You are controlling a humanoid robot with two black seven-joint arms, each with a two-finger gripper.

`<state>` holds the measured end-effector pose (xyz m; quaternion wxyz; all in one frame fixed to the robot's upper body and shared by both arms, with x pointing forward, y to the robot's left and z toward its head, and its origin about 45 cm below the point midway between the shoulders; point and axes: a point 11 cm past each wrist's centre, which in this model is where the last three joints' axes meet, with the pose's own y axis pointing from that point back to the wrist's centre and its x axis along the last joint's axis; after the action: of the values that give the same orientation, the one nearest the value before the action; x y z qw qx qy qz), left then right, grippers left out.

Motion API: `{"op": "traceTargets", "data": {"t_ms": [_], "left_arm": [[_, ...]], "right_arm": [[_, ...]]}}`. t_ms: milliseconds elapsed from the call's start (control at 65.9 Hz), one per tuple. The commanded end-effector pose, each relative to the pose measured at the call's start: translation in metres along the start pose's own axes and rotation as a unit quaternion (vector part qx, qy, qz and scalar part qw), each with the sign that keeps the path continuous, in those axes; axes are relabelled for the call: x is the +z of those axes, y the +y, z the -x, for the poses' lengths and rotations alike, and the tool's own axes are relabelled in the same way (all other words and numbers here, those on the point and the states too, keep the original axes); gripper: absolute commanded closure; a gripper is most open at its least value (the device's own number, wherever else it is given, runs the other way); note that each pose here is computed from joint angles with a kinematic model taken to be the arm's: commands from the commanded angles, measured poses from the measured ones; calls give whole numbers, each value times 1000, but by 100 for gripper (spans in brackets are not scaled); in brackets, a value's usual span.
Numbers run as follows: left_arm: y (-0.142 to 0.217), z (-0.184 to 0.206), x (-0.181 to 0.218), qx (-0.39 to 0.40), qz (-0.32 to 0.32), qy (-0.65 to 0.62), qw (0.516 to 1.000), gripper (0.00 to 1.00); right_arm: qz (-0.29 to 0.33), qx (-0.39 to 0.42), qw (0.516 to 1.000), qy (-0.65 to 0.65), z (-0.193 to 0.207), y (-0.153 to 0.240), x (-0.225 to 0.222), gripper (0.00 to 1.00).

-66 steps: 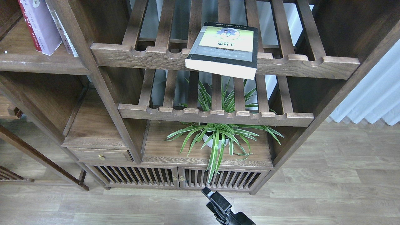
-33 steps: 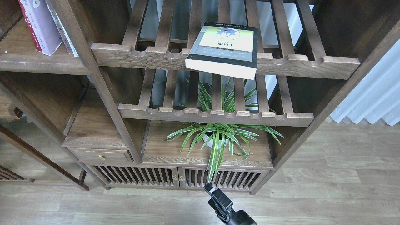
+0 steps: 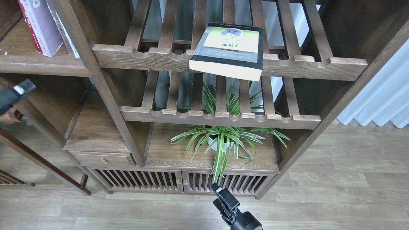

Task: Organize books on shelf
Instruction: 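Raise the right gripper toward the dark book on the upper shelf, then hook the dark book's near edge with the right gripper and tip it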

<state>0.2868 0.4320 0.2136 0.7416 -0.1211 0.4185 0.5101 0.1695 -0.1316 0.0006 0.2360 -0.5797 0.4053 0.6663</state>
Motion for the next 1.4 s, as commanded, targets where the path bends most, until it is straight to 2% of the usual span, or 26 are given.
{"op": "traceTargets", "data": {"t_ms": [0, 30, 91, 167, 288, 592, 804, 1062, 1381], "left_arm": [[0, -10, -19, 7, -4, 23, 1000, 19], [7, -22, -30, 23, -5, 40, 999, 18], [12, -32, -37, 38, -6, 50, 998, 16], [17, -41, -39, 51, -4, 55, 997, 15], [26, -58, -39, 79, 1, 62, 995, 12], [31, -67, -46, 95, -7, 66, 993, 11], [48, -96, -58, 143, -6, 86, 986, 9], [48, -97, -56, 143, -1, 87, 986, 7], [48, -97, -54, 143, 1, 86, 986, 6]], "right_arm": [[-16, -59, 998, -13, 38, -14, -5, 1], [-27, -91, 995, -22, 59, -19, -6, 1], [-29, -108, 993, -23, 70, -22, -8, 1], [-32, -126, 991, -21, 82, -25, -11, 1], [-26, -185, 982, -26, 122, -27, -8, 1], [-21, -246, 969, 25, 163, -29, -14, 1], [-12, -306, 948, 86, 208, -38, -21, 3], [-9, -347, 932, 108, 241, -45, -28, 4], [-45, -375, 917, 129, 269, -49, -58, 3]]}}
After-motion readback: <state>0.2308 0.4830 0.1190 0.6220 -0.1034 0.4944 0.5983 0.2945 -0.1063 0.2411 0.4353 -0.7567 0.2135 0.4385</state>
